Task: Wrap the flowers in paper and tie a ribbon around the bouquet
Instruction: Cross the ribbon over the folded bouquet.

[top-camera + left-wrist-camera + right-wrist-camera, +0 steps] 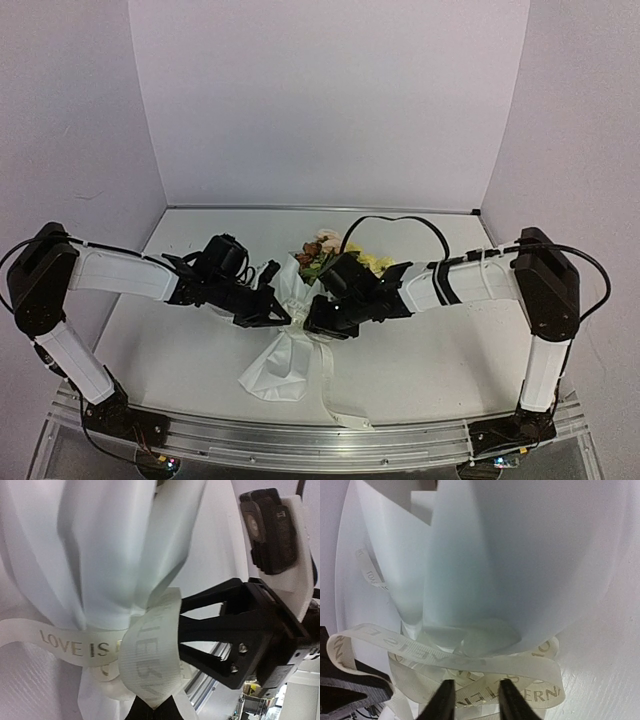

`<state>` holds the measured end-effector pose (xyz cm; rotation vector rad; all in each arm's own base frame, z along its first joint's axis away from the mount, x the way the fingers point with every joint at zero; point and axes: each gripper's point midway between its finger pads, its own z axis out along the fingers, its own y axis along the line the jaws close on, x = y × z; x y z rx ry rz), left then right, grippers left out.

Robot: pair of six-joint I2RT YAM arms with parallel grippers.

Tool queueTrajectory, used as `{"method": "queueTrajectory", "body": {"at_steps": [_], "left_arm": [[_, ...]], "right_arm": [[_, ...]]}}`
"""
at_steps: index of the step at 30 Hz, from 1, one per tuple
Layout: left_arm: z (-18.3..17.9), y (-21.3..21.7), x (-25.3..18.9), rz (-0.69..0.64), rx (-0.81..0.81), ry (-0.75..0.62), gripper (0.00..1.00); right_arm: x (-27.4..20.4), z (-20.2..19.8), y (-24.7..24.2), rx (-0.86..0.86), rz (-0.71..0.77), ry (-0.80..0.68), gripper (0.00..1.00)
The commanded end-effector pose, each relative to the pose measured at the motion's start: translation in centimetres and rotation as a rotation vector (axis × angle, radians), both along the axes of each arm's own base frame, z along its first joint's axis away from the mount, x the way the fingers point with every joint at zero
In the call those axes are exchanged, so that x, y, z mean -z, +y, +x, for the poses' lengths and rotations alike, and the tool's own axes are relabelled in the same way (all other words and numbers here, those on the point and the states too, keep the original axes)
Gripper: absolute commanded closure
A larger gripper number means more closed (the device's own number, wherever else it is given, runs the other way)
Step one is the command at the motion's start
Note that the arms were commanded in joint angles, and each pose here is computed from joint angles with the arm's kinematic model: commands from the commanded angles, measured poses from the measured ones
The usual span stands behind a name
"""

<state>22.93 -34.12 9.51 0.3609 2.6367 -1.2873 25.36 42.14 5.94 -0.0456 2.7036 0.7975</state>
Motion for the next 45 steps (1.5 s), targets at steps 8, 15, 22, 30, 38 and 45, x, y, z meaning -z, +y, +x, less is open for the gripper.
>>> {"method": "queueTrajectory", "body": {"at_steps": [8, 15, 22, 30, 38, 45], "left_arm": [[-3.4, -6.1, -6.5, -0.242, 0.277, -0.095, 1.0], [-3.3, -7.3, -4.2, -0.211, 0.24, -0.033, 1.0], [-0.3, -5.4, -2.3, -0.11, 0.054, -0.054, 1.0], [-1.1, -5.1, -4.6, -0.198, 0.115, -0.085, 1.0], [-2.9, -5.3, -5.2, -0.211, 0.219, -0.062, 1.0], [-3.8, -3.3, -1.6, -0.095, 0.169, 0.012, 1.0]], "right_arm": [[-0.7, 0.7, -2.0, 0.062, -0.015, -0.066, 0.56], [0.3, 0.7, -3.2, 0.109, -0.01, -0.08, 0.48], [-0.5, 1.3, -3.5, 0.152, 0.029, -0.12, 0.5], [-2.0, 1.2, -3.7, 0.137, 0.077, -0.168, 0.58], [-2.8, 0.8, -1.8, 0.089, 0.196, -0.164, 0.59], [-2.5, 0.1, -2.6, 0.102, 0.166, -0.155, 0.6]]}}
